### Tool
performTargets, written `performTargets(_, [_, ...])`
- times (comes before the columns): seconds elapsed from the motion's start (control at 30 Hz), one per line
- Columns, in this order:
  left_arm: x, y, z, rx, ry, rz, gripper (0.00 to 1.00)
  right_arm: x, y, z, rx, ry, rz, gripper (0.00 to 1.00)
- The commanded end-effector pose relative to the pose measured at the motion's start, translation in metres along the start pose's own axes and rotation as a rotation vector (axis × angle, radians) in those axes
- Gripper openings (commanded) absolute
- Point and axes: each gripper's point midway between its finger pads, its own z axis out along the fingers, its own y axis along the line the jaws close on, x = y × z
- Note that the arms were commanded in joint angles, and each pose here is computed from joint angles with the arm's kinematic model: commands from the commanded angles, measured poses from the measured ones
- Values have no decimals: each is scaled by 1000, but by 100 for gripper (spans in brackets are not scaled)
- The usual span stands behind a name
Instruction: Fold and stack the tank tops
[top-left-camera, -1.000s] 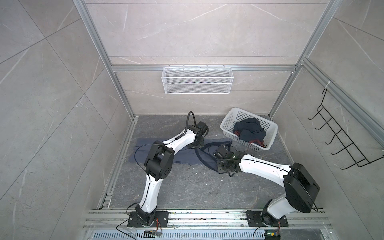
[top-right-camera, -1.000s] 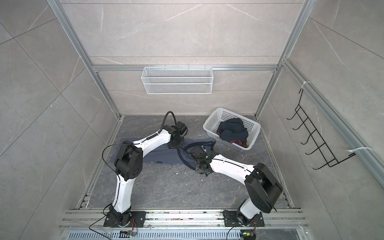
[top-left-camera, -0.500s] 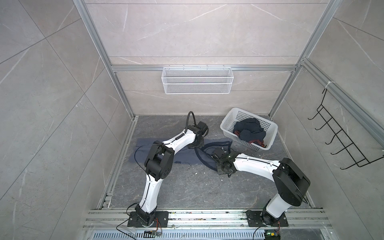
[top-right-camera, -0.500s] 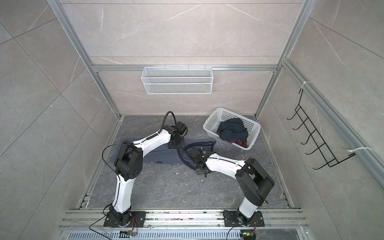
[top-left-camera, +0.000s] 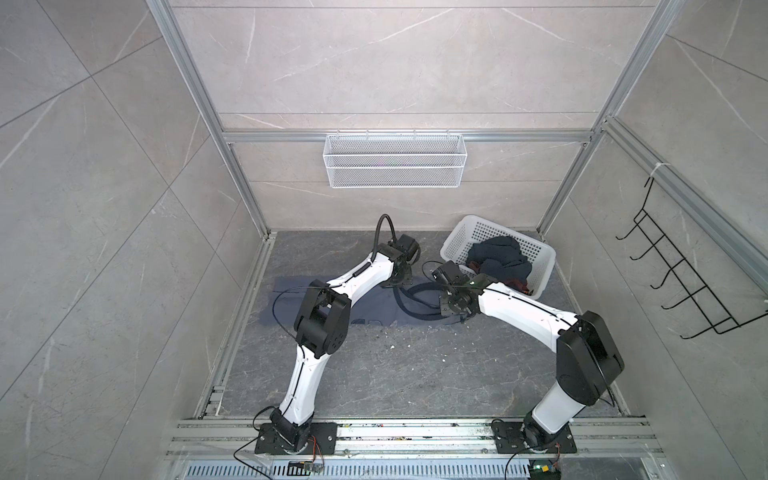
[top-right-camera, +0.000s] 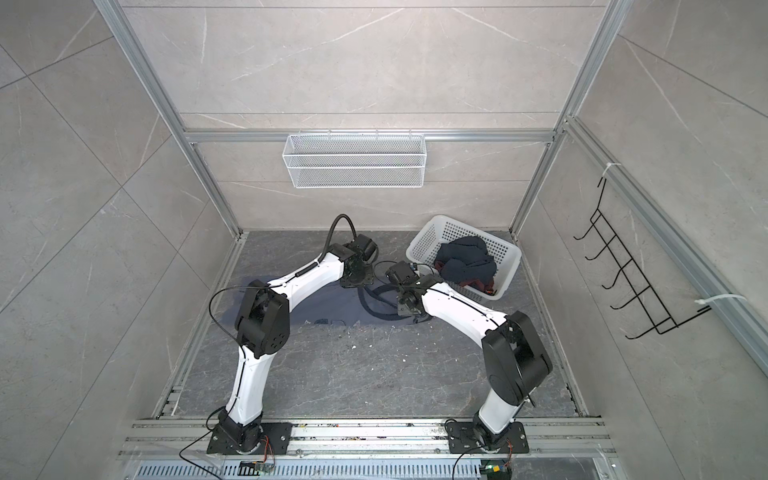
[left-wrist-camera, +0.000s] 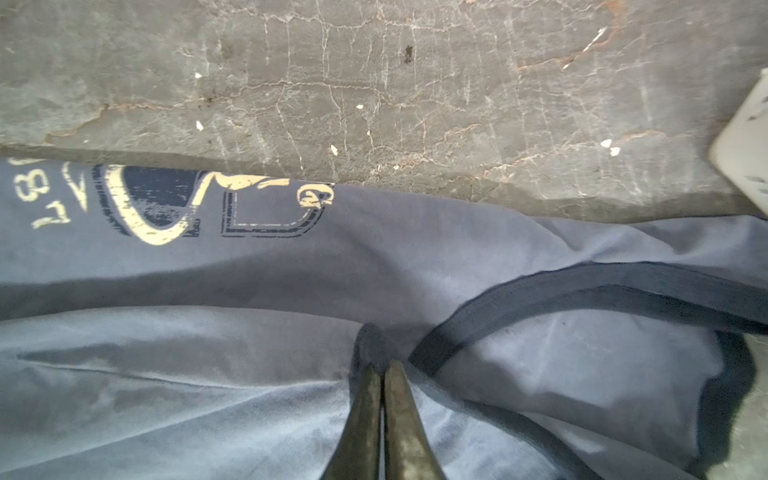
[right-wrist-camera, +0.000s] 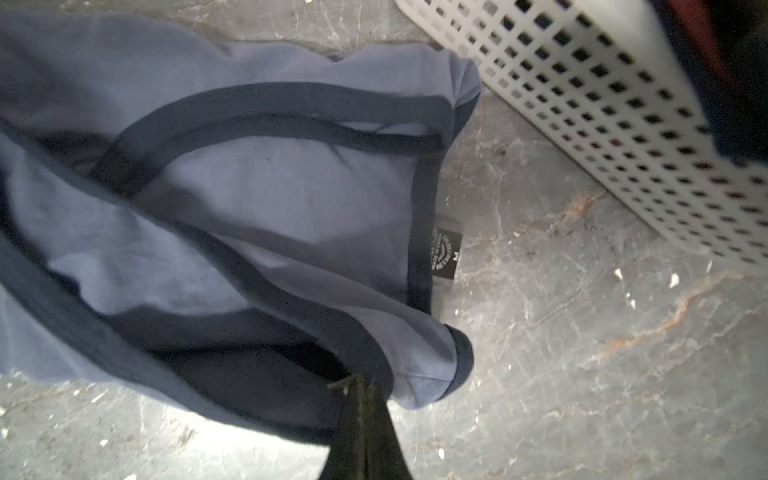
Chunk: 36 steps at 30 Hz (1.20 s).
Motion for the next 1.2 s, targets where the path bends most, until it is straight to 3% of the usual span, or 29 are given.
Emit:
performTargets(0.0, [-8,2,6,-14,-12,15,9,3,-2,10,11,59,-53,0])
performTargets(0.27, [-14,5,19,-11,-16,4,16,16,-21,28,118,114,-69,0])
performTargets(0.4, [-16,1,12,10,-10,32,38,13,-18,28,98,110,-76,1])
performTargets(0.57, [-24,5,-35,33,-41,35,66,9,-19,13,74,92,-47,33])
performTargets(0.67, [-22,20,-61,71,-65,12,75,13,-22,1,2,80,11,47])
performTargets(0.83, [-5,79,-78,90,-88,-112,79,23,-32,-3,-182,77,173,50])
performTargets(1.0, [24,163,-61,40,-73,-271,80,28,-41,18,-357,107,353,45])
performTargets(1.17, [41,223,-40,6,-53,-389,80,28,-37,34,-394,133,372,39])
